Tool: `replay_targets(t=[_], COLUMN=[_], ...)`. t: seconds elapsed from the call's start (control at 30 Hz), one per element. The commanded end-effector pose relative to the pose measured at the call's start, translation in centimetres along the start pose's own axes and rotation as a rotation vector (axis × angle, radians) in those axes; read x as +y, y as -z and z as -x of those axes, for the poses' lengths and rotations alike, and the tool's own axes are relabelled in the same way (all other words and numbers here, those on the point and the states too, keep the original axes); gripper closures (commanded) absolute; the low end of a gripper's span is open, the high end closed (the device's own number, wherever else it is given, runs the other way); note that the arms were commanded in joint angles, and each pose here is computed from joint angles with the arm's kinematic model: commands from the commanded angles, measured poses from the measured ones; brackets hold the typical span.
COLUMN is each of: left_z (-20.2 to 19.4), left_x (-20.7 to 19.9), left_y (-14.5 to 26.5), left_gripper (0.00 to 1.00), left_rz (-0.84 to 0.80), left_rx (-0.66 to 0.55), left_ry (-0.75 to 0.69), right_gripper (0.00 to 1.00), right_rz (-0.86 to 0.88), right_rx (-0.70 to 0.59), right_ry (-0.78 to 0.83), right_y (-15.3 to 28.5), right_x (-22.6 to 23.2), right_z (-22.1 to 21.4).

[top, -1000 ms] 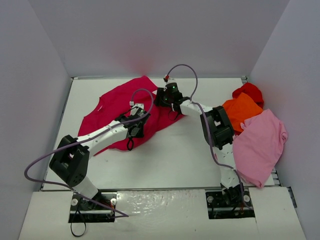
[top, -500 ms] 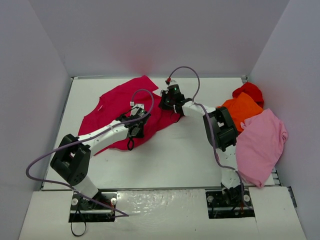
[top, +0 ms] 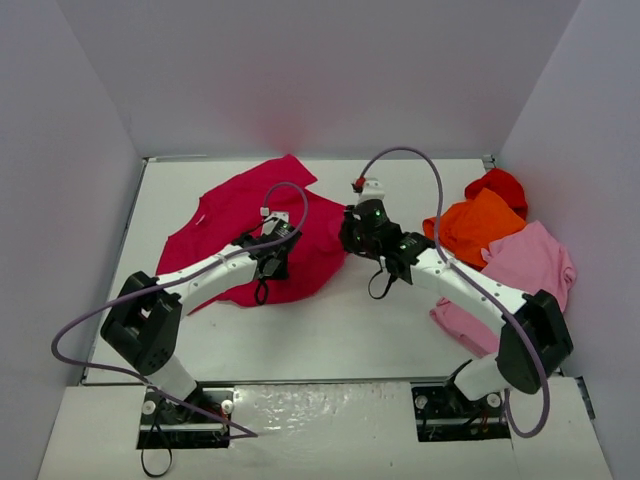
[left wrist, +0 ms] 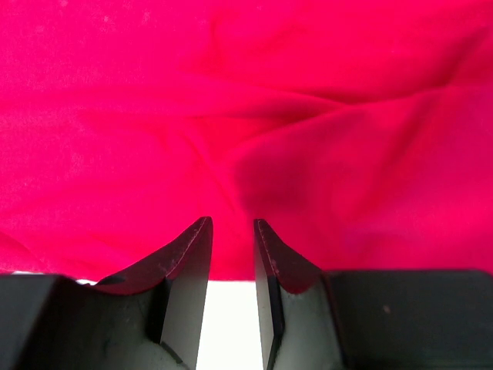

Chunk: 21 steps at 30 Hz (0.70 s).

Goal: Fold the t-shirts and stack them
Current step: Flatten out the tshirt

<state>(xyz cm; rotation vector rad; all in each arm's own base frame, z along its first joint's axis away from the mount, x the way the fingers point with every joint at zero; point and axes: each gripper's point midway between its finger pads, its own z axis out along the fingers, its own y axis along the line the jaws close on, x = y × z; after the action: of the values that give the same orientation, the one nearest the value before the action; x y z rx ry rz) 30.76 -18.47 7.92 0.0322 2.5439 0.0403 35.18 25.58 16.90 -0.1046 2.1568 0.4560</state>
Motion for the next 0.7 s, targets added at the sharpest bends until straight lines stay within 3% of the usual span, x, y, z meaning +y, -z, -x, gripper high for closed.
replay_targets(t=[0.0, 0.27, 0.57, 0.6, 0.67], left_z=[1.5, 1.5, 2.0, 2.0, 2.2], left_x=[-0.9, -1.2, -1.4, -1.4, -1.5], left_y=[0.8, 0.5, 0.7, 0.6, 0.5], left_gripper=[0.75, 0.75, 0.75, 0.75, 0.75], left_rz=[-0.036, -0.043, -0.04, -0.04, -0.042], left_rx=[-0.053, -0.047, -0.051, -0.049, -0.049], left_ry=[0.024, 0.022, 0.008, 0.007, 0.003], right_gripper=[1.0, 1.0, 1.0, 0.95, 0.46], right_rz=[-0.152, -0.205, -0.155, -0.146, -0.12], right_rx=[0.043, 0.123, 0.173, 0.182, 0.203], right_ry=[-0.054, -0.099, -0.171, -0.173, -0.177], right_y=[3.1, 8.0, 12.8, 13.0, 13.7], right_x=[-3.9, -4.8, -1.8, -1.5, -0.5], right_z=[-2.6, -7.6, -11.7, -12.0, -12.7])
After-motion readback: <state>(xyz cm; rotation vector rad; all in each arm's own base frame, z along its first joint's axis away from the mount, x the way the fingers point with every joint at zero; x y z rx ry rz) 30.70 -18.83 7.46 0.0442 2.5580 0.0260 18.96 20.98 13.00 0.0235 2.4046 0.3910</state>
